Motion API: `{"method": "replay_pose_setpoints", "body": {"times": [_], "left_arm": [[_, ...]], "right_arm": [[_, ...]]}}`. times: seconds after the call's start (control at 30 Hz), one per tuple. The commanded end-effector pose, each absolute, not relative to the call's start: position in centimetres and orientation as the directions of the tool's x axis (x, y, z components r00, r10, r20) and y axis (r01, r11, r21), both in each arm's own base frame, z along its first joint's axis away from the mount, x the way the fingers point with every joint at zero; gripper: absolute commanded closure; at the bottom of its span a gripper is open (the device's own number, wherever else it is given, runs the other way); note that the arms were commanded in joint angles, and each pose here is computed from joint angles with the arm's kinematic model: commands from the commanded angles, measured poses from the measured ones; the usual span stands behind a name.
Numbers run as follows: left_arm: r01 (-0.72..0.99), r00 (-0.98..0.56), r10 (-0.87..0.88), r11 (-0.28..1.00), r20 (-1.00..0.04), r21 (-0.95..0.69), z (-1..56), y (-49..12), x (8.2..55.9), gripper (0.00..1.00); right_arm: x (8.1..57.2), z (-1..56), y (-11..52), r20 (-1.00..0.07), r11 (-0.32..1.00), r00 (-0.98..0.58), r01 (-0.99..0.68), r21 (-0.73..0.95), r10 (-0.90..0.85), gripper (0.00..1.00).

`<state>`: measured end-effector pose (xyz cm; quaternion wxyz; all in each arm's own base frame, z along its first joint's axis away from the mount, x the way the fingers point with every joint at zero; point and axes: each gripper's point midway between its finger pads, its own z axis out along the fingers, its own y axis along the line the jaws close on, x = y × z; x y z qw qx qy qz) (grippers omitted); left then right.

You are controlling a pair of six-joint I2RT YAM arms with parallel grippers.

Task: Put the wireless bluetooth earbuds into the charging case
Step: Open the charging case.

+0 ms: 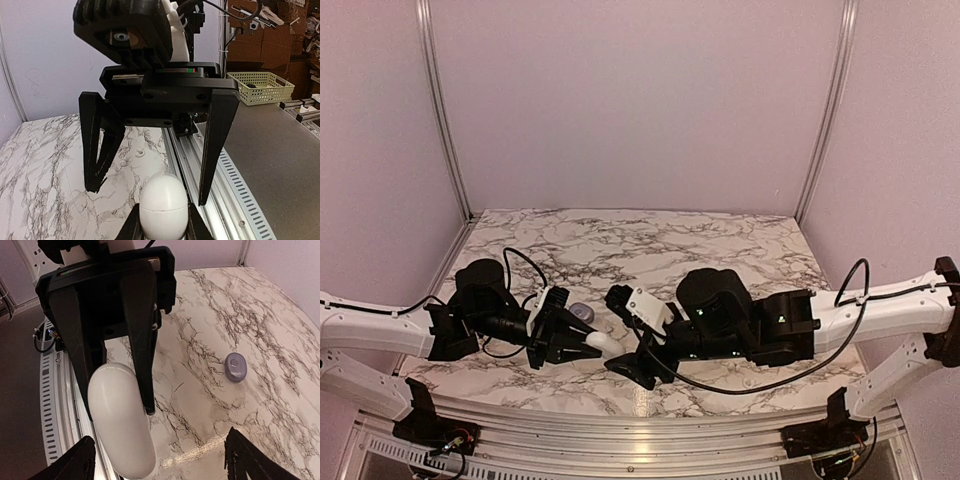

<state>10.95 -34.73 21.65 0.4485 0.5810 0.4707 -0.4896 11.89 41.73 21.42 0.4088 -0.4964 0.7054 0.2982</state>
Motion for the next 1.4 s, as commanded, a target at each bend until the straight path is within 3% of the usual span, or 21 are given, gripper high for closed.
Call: {"method": "replay_pose_setpoints", "body": {"times": [0.0,0.37,1.37], "left_arm": [[0.985,0.087,0.087,-0.159,-0.992,0.072,22.5,-34.6,10.6,1.00],[0.978,0.085,0.089,-0.198,-0.992,0.066,22.3,-34.5,10.0,1.00],[0.966,0.108,0.069,-0.242,-0.992,0.088,22.6,-34.1,8.8,1.00]], "right_arm": [[12.8,23.5,42.5,-0.894,0.360,-0.146,-0.933,-0.019,-0.424,0.17],[14.0,26.7,40.5,-0.921,0.440,-0.127,-0.896,-0.052,-0.368,0.16],[15.3,24.8,40.2,-0.895,0.508,-0.167,-0.858,-0.075,-0.414,0.16]]}}
